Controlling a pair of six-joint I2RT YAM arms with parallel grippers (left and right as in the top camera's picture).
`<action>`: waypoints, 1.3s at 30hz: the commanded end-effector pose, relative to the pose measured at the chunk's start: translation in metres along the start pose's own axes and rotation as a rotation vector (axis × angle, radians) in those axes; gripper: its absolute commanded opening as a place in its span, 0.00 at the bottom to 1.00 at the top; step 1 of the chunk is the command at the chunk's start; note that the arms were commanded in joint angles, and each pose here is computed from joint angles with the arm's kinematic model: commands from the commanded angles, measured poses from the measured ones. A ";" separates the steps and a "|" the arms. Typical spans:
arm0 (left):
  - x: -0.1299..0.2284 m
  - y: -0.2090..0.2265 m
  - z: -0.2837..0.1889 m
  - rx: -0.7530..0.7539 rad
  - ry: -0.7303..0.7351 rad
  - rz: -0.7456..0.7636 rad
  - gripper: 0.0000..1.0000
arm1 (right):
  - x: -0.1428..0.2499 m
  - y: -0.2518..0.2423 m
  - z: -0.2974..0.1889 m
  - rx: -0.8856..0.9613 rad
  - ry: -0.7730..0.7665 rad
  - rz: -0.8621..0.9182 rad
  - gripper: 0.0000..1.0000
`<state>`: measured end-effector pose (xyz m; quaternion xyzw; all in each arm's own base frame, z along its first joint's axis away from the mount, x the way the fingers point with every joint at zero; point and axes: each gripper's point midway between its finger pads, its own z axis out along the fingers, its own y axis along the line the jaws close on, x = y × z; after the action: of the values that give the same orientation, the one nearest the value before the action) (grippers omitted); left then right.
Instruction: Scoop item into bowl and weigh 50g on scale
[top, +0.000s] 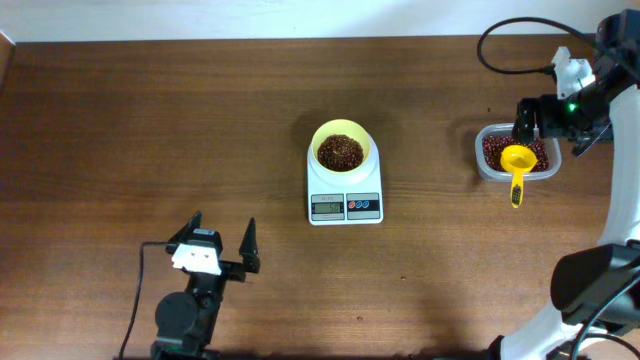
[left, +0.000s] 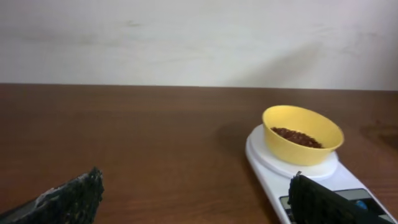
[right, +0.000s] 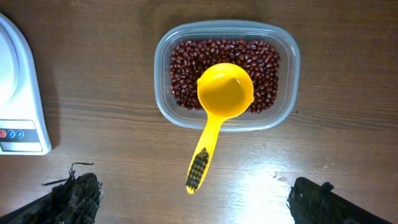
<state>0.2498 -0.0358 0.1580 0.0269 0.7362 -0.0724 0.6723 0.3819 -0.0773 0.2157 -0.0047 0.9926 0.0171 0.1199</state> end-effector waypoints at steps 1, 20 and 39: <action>0.009 0.008 -0.005 -0.026 0.027 0.017 0.99 | -0.003 -0.003 -0.010 0.017 -0.029 0.000 0.99; 0.001 0.026 -0.008 -0.101 -0.004 0.123 0.99 | -0.003 -0.003 -0.010 0.017 -0.029 0.000 0.99; 0.001 0.026 -0.008 -0.101 -0.006 0.123 0.99 | -0.003 -0.003 -0.010 0.017 -0.029 0.000 0.99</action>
<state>0.2460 -0.0094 0.1568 0.0317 0.7345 0.0010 0.6779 0.3820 -0.0774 0.2157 -0.0047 0.9926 0.0168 0.1200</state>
